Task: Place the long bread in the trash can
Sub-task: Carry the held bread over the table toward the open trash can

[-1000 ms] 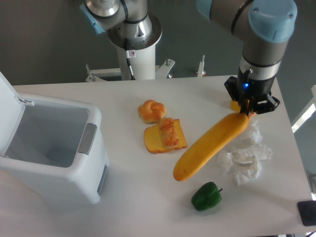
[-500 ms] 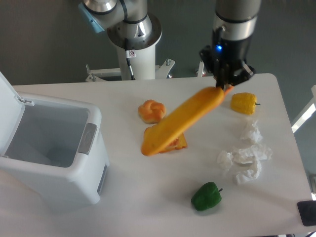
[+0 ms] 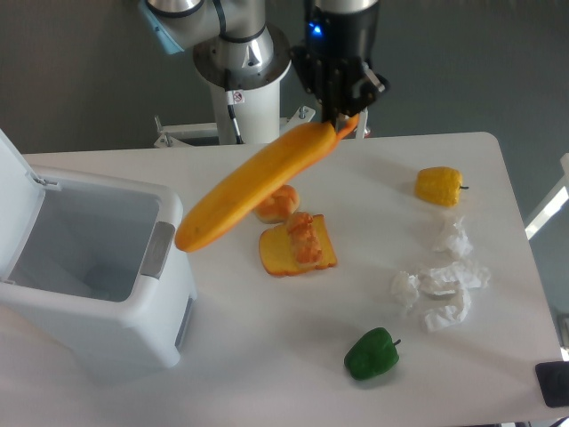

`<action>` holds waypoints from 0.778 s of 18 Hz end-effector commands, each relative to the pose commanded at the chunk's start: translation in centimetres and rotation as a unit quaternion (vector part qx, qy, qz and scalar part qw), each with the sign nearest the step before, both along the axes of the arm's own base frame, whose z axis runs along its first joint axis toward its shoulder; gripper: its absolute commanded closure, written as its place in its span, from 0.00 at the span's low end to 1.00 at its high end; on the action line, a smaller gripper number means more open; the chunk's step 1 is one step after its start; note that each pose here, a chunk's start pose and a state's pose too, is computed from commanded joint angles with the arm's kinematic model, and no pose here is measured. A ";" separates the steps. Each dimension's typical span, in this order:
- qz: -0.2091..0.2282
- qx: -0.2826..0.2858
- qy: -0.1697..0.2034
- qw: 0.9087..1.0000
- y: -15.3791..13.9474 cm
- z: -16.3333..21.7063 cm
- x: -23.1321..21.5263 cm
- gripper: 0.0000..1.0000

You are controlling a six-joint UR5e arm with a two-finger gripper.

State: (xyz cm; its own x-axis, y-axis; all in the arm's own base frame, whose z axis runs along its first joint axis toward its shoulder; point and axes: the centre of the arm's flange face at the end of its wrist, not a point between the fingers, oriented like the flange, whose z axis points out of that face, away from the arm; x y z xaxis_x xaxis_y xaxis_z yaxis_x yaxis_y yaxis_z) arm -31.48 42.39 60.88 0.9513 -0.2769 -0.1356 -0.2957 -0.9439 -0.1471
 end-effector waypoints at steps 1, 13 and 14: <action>-0.001 0.000 -0.002 1.000 0.6 -0.1 0.8 1.00; -0.039 -0.009 -0.024 0.999 5.8 -2.4 9.3 0.89; -0.043 -0.010 -0.025 0.999 6.1 -2.6 9.7 0.88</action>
